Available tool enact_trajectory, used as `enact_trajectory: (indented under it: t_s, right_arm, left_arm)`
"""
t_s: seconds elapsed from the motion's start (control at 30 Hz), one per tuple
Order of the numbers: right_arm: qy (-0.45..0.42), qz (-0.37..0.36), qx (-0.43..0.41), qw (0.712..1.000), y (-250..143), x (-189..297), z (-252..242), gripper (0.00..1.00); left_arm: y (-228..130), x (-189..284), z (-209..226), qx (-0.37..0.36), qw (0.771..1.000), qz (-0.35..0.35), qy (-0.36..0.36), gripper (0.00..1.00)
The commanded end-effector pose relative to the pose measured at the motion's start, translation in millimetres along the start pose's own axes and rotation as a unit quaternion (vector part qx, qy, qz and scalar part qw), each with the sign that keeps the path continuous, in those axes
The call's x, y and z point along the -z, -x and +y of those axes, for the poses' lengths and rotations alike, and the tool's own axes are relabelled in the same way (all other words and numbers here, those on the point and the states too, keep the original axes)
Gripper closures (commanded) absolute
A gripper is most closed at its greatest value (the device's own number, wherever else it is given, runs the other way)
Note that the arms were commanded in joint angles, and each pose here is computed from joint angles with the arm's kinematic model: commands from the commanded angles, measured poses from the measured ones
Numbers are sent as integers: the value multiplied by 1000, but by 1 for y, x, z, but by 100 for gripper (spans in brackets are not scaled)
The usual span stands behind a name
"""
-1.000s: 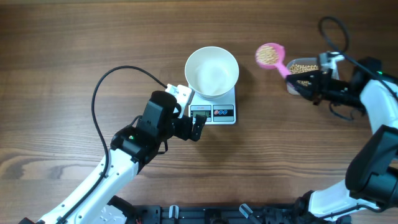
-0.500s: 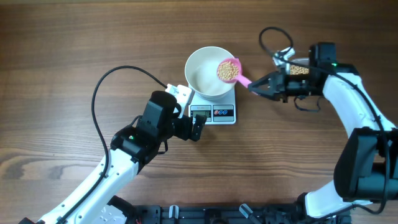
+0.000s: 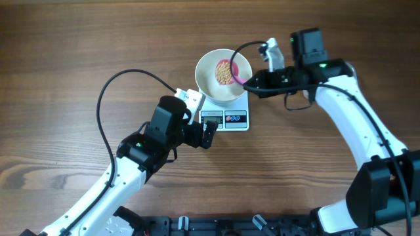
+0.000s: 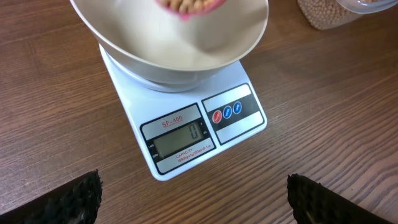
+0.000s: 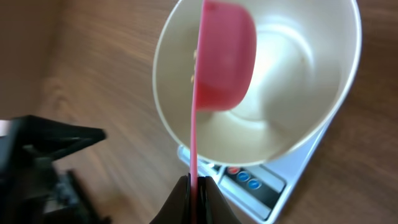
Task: Scoop item into bowl and weigh 150g on scale
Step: 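Tilt the pink scoop with the right gripper to pour soybeans into bowl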
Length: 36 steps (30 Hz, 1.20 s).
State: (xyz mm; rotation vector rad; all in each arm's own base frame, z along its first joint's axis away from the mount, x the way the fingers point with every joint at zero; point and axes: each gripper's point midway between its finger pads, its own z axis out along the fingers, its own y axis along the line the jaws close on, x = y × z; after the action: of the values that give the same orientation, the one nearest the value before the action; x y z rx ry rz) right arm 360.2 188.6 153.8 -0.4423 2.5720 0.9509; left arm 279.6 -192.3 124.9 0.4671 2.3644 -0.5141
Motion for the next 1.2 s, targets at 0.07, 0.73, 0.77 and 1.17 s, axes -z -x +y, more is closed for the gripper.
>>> enact_trajectory:
  t_s: [0.07, 0.73, 0.77, 1.17]
  right_arm:
    - [-101, -22, 82, 991, 16, 2, -7, 96]
    - [-128, -82, 187, 971, 54, 5, 9, 96]
    - [-128, -82, 188, 970, 54, 4, 10, 96]
    - [-170, -74, 245, 952, 56, 5, 2, 96]
  left_arm:
    - [-3, -1, -3, -12, 1000, 5, -8, 0]
    - [-3, -1, -3, -12, 1000, 5, -8, 0]
    - [-3, -2, -3, -12, 1000, 5, -8, 0]
    - [-3, -2, -3, -12, 1000, 5, -8, 0]
